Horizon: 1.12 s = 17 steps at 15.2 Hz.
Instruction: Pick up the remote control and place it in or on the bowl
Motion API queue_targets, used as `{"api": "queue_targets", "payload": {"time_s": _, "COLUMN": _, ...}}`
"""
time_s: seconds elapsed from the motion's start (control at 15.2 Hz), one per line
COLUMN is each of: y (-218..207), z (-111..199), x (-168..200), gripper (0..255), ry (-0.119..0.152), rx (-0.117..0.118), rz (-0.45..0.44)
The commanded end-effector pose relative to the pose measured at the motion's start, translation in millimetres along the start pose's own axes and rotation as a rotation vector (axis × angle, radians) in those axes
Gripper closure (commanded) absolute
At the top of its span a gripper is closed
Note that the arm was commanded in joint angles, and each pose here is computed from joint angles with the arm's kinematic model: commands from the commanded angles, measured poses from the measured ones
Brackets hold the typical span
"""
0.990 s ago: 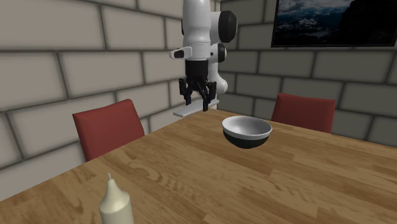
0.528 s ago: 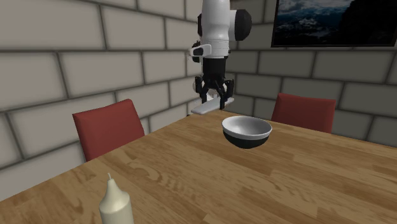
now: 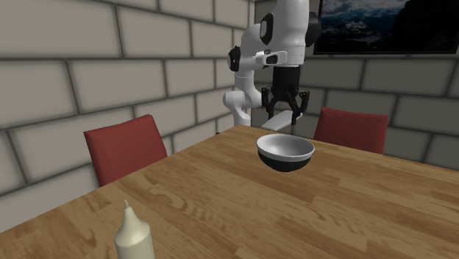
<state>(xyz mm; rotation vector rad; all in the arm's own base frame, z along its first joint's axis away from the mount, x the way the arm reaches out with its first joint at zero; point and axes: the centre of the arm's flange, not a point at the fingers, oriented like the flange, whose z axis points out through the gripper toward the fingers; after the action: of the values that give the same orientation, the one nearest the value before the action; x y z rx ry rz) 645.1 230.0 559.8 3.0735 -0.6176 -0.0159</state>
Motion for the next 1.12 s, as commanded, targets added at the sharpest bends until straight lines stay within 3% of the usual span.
{"api": "queue_targets", "payload": {"time_s": 0.0, "y": -11, "z": 4, "x": -9, "gripper": 255, "ry": 0.001, "rx": 0.001, "rz": 0.001}}
{"api": "queue_targets", "payload": {"time_s": 0.79, "y": -11, "z": 71, "x": -9, "gripper": 255, "ry": 0.001, "rx": 0.001, "rz": 0.001}}
{"api": "queue_targets", "payload": {"time_s": 1.06, "y": -11, "z": 71, "x": -9, "gripper": 255, "ry": 0.001, "rx": 0.001, "rz": 0.001}}
